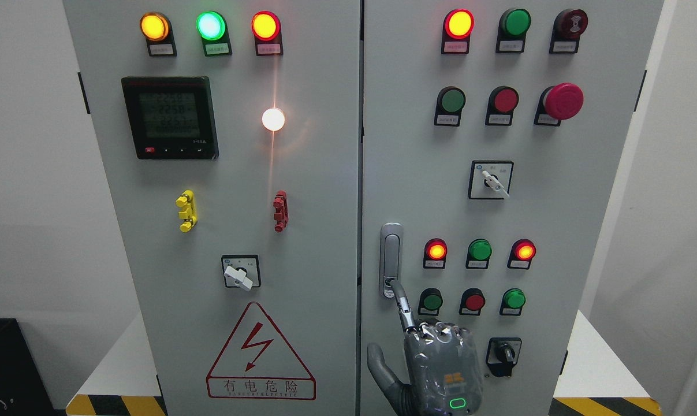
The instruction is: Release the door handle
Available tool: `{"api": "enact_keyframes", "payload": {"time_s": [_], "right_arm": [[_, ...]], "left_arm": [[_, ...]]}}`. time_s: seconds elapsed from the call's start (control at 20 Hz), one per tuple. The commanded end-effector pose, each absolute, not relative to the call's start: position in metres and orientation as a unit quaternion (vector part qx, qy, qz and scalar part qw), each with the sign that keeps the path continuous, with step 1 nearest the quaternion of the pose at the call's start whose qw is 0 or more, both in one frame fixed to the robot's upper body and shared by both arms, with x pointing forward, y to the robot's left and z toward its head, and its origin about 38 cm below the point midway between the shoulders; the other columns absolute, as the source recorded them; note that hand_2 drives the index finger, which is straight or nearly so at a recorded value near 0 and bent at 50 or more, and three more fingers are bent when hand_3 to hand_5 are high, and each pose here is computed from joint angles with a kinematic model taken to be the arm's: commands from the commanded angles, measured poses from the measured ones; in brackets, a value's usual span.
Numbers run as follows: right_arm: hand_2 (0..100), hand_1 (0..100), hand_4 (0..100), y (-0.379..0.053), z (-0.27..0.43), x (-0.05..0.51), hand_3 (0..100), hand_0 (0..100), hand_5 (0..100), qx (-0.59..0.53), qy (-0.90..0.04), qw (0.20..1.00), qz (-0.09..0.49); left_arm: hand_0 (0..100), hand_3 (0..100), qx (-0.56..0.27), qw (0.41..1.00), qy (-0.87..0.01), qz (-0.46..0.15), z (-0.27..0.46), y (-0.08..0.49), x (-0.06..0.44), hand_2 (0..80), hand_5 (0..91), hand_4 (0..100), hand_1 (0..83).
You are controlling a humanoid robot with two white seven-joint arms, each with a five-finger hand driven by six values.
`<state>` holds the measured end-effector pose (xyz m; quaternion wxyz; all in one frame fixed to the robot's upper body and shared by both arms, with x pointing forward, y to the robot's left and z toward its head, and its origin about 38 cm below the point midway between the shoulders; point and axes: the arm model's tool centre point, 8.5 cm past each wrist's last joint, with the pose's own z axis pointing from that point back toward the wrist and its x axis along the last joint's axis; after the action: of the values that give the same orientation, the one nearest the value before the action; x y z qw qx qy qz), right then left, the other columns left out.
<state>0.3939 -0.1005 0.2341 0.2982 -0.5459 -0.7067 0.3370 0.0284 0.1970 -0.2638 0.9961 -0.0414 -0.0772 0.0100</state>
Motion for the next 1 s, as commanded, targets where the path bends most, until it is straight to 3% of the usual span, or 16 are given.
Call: {"api": "enact_keyframes", "payload": {"time_s": [0.0, 0.95], "right_arm": [[1, 33, 100, -0.0984, 0.2257, 0.3996, 100, 46, 100, -0.544, -0.699, 0.305, 0.350], [2, 33, 100, -0.0969, 0.2306, 0.4047, 100, 46, 100, -0.547, -0.699, 0.301, 0.349]], "left_arm": [[12, 0, -0.041, 0.996, -0.073, 0.011, -0.2640, 0.1979, 0.0225, 0.0, 0.0, 0, 55.6], [12, 0, -0.041, 0.996, -0.073, 0.011, -0.2640, 0.1969, 0.0225, 0.0, 0.0, 0, 55.6]]}}
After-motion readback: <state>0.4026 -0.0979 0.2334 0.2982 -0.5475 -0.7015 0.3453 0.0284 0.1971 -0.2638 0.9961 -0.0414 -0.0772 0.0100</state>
